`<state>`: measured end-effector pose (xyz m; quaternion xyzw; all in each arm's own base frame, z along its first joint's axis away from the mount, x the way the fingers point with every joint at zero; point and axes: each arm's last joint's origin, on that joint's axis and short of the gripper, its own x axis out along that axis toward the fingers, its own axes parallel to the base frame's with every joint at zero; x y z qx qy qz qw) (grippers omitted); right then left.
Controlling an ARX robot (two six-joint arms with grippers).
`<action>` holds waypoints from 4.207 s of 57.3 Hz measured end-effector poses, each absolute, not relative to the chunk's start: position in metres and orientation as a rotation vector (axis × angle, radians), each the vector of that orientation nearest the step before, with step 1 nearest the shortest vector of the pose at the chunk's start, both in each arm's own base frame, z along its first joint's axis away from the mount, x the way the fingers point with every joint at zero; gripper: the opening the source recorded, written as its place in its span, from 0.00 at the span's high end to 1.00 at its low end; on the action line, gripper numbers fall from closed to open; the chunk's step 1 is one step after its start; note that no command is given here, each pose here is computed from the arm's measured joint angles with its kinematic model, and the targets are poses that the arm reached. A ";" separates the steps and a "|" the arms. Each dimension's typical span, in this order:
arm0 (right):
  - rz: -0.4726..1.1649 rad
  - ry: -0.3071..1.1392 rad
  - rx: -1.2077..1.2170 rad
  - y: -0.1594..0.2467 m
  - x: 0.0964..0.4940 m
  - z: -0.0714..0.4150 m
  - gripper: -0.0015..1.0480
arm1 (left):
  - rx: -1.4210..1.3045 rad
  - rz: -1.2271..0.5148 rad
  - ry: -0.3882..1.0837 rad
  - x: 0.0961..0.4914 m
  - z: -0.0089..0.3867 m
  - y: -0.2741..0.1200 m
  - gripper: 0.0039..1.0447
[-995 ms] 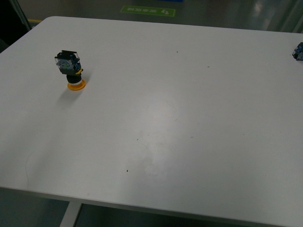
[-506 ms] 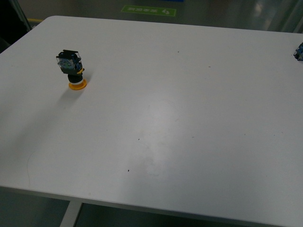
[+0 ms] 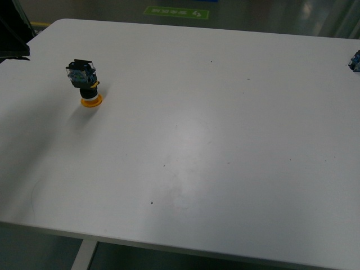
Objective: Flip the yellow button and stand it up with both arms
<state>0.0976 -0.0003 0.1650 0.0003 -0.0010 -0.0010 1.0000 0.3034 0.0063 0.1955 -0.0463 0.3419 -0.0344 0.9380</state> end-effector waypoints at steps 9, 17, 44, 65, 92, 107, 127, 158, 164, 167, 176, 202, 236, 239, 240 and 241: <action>-0.002 -0.002 0.001 0.000 0.098 0.165 0.07 | -0.048 -0.053 0.748 0.322 0.189 0.009 0.06; -0.002 -0.002 0.001 0.000 0.098 0.165 0.07 | 0.002 -0.036 0.774 0.339 0.186 0.010 0.06; -0.002 -0.002 0.001 0.000 0.098 0.165 0.07 | -0.041 -0.145 0.733 0.377 0.193 0.000 0.06; -0.002 -0.002 0.001 0.000 0.098 0.165 0.07 | -0.060 -0.164 0.791 0.406 0.184 -0.021 0.06; -0.002 -0.002 0.001 0.000 0.098 0.165 0.07 | -0.089 -0.186 0.868 0.424 0.175 -0.045 0.06; -0.002 -0.002 0.001 0.000 0.098 0.165 0.07 | -0.083 -0.178 0.893 0.423 0.174 -0.048 0.06; -0.002 -0.002 0.001 0.000 0.098 0.165 0.07 | -0.081 -0.174 0.911 0.422 0.172 -0.048 0.06; -0.002 -0.002 0.001 0.000 0.098 0.165 0.07 | -0.054 -0.155 0.939 0.421 0.169 -0.046 0.06; -0.002 -0.002 0.001 0.000 0.098 0.165 0.07 | -0.052 -0.151 0.945 0.422 0.167 -0.043 0.06; -0.002 -0.002 0.001 0.000 0.098 0.165 0.07 | -0.054 -0.149 0.948 0.422 0.167 -0.041 0.06; -0.002 -0.002 0.001 0.000 0.098 0.165 0.07 | -0.062 -0.141 0.940 0.425 0.169 -0.036 0.06; -0.002 -0.002 0.001 0.000 0.098 0.165 0.07 | -0.061 -0.133 0.968 0.431 0.162 -0.034 0.22; -0.002 -0.002 0.001 0.000 0.098 0.165 0.07 | -0.215 -0.212 0.945 0.429 0.168 -0.032 0.67; -0.002 -0.002 0.001 0.000 0.098 0.165 0.07 | -0.270 -0.247 0.924 0.426 0.172 -0.033 0.67; -0.002 -0.002 0.001 0.000 0.098 0.165 0.07 | -0.300 -0.266 0.911 0.424 0.175 -0.034 0.67; -0.002 -0.002 0.001 0.000 0.098 0.165 0.07 | -0.321 -0.273 0.904 0.424 0.177 -0.034 0.67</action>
